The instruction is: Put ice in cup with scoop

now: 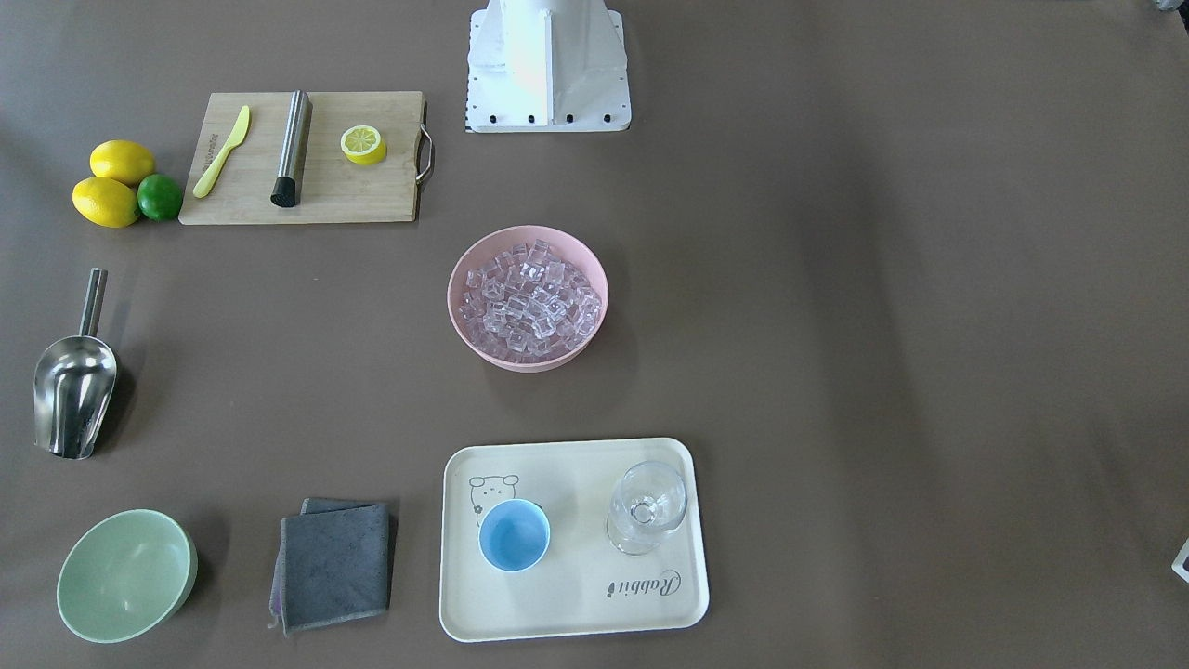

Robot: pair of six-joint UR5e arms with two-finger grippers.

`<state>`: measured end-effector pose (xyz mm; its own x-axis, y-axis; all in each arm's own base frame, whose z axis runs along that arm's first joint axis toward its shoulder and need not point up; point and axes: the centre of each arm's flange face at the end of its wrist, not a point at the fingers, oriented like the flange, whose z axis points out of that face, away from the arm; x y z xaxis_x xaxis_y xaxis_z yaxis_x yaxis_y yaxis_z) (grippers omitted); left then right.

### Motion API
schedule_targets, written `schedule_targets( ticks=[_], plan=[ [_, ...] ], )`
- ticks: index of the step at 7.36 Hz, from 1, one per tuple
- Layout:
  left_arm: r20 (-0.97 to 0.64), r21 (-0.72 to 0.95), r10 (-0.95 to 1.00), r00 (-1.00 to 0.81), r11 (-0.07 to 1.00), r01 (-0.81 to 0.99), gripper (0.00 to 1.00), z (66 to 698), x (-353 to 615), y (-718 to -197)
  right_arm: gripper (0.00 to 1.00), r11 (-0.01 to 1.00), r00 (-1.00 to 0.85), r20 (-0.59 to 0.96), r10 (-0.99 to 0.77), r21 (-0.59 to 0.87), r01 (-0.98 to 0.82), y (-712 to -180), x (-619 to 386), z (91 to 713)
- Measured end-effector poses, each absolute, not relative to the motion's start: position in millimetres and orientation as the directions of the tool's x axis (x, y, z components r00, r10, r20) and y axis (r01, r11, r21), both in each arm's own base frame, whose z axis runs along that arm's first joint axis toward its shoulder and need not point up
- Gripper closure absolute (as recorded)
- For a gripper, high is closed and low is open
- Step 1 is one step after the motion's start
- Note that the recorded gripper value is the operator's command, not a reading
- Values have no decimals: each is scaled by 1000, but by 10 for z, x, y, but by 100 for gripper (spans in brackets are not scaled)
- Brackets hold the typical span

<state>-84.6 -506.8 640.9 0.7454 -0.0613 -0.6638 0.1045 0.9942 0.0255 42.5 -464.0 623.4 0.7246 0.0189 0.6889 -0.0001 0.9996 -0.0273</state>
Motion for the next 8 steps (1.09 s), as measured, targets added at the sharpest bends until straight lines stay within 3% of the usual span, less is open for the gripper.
schedule_targets(
  ticks=[5,8],
  plan=[
    [-649,256,235,723,963,-83,1,5481,98,-5083,0,1000,724,690,8,-12,0,-4667,423,6162],
    [-562,469,543,624,830,-301,1,5148,854,-4992,0,1000,728,685,-18,27,-1,-4803,422,5981]
  ],
)
